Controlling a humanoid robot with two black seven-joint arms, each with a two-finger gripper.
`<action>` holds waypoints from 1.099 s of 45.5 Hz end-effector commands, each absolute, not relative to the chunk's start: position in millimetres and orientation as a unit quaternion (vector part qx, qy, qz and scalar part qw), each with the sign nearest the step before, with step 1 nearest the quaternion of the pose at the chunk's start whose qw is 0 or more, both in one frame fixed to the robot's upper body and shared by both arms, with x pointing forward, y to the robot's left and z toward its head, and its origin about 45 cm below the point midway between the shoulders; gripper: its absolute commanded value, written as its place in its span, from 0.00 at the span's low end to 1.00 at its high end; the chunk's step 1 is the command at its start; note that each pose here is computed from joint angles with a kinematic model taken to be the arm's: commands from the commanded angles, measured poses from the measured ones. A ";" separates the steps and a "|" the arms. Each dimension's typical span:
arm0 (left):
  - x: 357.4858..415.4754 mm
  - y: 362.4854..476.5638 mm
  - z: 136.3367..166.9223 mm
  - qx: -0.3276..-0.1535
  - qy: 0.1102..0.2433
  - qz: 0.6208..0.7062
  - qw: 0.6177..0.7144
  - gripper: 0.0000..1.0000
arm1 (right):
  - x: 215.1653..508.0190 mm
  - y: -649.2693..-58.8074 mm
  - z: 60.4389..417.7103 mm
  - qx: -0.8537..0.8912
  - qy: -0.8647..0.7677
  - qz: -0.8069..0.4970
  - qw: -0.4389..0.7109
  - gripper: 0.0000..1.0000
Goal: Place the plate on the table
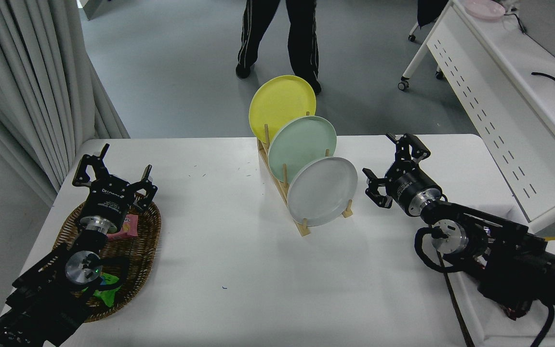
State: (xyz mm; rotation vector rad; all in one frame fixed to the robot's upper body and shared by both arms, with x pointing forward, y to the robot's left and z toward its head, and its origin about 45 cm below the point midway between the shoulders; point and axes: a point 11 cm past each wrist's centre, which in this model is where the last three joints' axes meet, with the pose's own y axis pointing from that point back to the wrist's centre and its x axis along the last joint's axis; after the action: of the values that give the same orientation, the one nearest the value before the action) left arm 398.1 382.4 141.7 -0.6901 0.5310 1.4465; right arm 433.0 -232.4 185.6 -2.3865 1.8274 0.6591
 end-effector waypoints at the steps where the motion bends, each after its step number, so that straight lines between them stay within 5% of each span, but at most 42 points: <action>1: 398.0 382.5 141.5 -0.306 0.235 0.641 0.664 1.00 | 421.7 -210.3 213.4 -0.819 0.540 0.195 -0.004 0.99; 32: 398.0 382.5 141.5 -0.306 0.235 0.641 0.664 1.00 | 431.2 -197.8 235.7 -0.812 0.545 0.189 -0.091 0.99; 50: 398.0 382.4 141.5 -0.305 0.235 0.641 0.664 1.00 | 428.6 -192.4 217.7 -0.784 0.523 0.255 -0.216 0.99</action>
State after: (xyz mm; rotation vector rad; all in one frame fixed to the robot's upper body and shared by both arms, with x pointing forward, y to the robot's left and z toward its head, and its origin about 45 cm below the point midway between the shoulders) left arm 398.1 382.5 141.5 -0.6898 0.5311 1.4471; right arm 424.4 -197.3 217.9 -2.8143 1.8876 0.8529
